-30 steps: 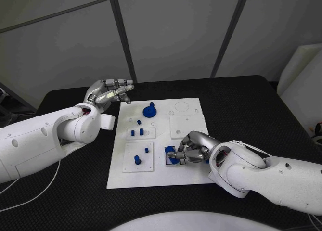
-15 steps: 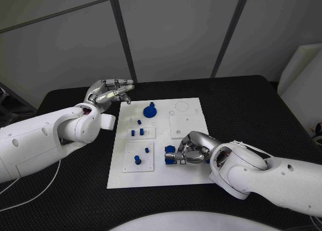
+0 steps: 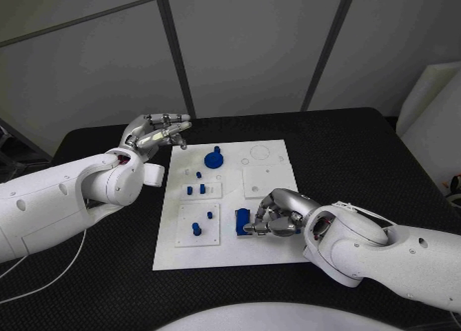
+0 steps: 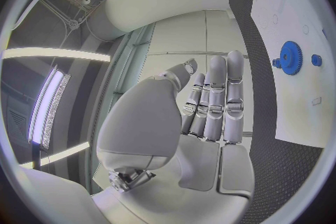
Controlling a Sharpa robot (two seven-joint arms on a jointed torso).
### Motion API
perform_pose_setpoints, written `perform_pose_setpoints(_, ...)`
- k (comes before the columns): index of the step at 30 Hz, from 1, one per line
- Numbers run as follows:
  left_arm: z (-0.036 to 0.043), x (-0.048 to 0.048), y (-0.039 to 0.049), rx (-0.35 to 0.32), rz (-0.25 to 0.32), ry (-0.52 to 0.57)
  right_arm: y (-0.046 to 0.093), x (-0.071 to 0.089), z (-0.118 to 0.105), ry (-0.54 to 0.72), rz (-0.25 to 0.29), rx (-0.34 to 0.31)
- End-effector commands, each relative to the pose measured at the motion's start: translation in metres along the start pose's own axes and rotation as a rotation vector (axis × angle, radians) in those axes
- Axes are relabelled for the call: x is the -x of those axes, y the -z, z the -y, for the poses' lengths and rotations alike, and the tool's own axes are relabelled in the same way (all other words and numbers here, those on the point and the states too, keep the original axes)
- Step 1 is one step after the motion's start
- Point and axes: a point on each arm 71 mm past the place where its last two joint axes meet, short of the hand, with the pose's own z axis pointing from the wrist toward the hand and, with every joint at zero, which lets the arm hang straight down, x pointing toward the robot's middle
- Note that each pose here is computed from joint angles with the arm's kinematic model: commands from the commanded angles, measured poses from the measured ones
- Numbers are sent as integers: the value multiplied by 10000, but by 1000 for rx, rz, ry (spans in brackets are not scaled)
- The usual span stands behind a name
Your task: Assemble the parts on the task board
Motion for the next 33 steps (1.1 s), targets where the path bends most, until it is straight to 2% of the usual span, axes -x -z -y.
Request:
perform_pose_setpoints(1,9,-13,-3,-3,-12,6,-25,1,20,41,-3,-5)
perform_pose_setpoints(9,11,-3,4,-2,-10,5,-55,-10,53,58,-18,-24)
perform_pose_setpoints(20,11,10,10,-1,-9,4,-28,-18,93,37,-53,-39)
perform_pose_setpoints(28,13,26,14,0,-5,3,1,-2,110,28,-52,-31)
perform_pose_setpoints(33,12,25,14,0,-6,3,34,38,94,-1,-15,10)
